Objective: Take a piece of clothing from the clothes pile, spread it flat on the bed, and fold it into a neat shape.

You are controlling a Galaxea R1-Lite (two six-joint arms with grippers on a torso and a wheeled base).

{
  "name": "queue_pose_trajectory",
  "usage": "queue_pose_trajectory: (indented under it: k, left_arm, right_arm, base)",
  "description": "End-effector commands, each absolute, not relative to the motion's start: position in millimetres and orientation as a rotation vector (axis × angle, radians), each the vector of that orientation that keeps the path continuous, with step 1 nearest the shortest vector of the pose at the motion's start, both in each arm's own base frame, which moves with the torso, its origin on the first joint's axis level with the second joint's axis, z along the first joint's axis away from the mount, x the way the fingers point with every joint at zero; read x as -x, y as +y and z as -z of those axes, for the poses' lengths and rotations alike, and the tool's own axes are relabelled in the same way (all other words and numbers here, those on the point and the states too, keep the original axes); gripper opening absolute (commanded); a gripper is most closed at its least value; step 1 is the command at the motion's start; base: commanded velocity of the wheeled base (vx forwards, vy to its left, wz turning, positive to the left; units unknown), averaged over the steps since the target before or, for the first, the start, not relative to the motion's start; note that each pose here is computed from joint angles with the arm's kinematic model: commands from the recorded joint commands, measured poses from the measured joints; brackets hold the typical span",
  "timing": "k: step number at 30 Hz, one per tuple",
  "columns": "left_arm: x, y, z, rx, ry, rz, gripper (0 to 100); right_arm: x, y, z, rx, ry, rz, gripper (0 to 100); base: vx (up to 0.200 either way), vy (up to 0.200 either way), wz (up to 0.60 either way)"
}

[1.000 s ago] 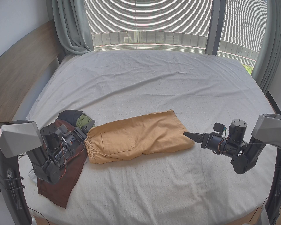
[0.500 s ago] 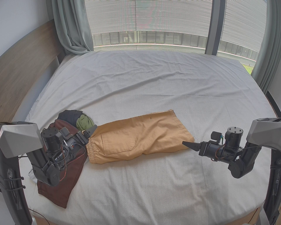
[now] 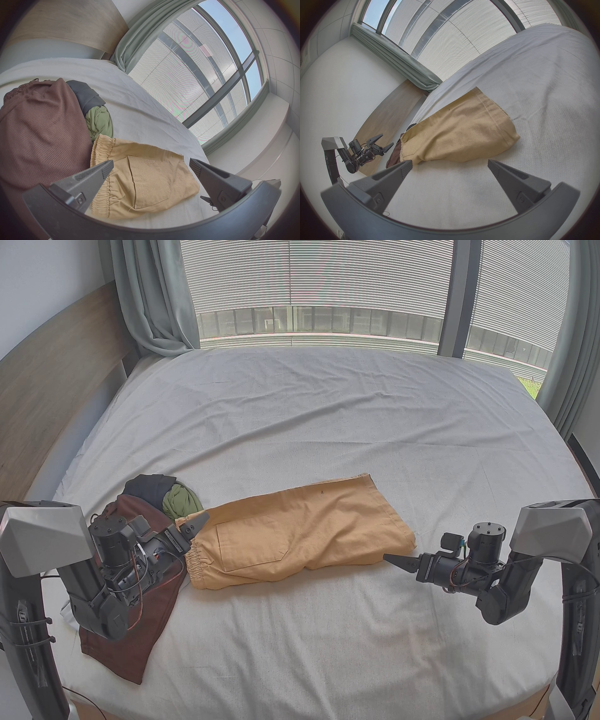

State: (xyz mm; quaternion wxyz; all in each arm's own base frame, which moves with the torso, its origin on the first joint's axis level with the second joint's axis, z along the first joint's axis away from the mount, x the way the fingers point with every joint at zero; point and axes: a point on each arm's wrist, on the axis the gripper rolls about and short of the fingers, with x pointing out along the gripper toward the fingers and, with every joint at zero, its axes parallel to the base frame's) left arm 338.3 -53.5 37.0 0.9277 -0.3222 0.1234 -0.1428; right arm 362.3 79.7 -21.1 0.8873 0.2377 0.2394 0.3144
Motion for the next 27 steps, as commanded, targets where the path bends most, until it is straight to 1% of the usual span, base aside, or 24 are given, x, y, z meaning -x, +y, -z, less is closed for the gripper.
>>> queue_pose_trajectory:
  k: [1,4,9,18,22,24,27]
  left_arm:
    - [-338,-54,-36,0.661,0.257,0.293,100]
    - [-339,-54,-32,0.659,0.266,0.290,100]
    - [-339,-54,-30,0.632,0.268,0.292,100]
    - [-339,-55,-29,0.625,0.268,0.294,100]
    - [-340,-54,-29,0.625,0.270,0.294,100]
    - [-340,-54,-29,0.625,0.270,0.294,100]
    - [-340,-54,-28,0.625,0.269,0.292,100]
  right_arm:
    - [-365,80,38,-0.500,0.530,-0.644,100]
    - [-368,80,41,-0.499,0.529,-0.638,100]
    - [-378,83,49,-0.527,0.519,-0.585,100]
    - [-389,90,59,-0.534,0.516,-0.597,100]
    - [-397,101,67,-0.530,0.525,-0.602,100]
    - [-410,109,78,-0.532,0.504,-0.566,100]
    - [-420,116,77,-0.571,0.494,-0.568,100]
  base:
    - [0.000,0.000,0.00]
    - [0.000,0.000,0.00]
    - [0.000,0.000,0.00]
    - [0.000,0.000,0.00]
    - [0.000,0.000,0.00]
    - [0.000,0.000,0.00]
    - [0.000,0.000,0.00]
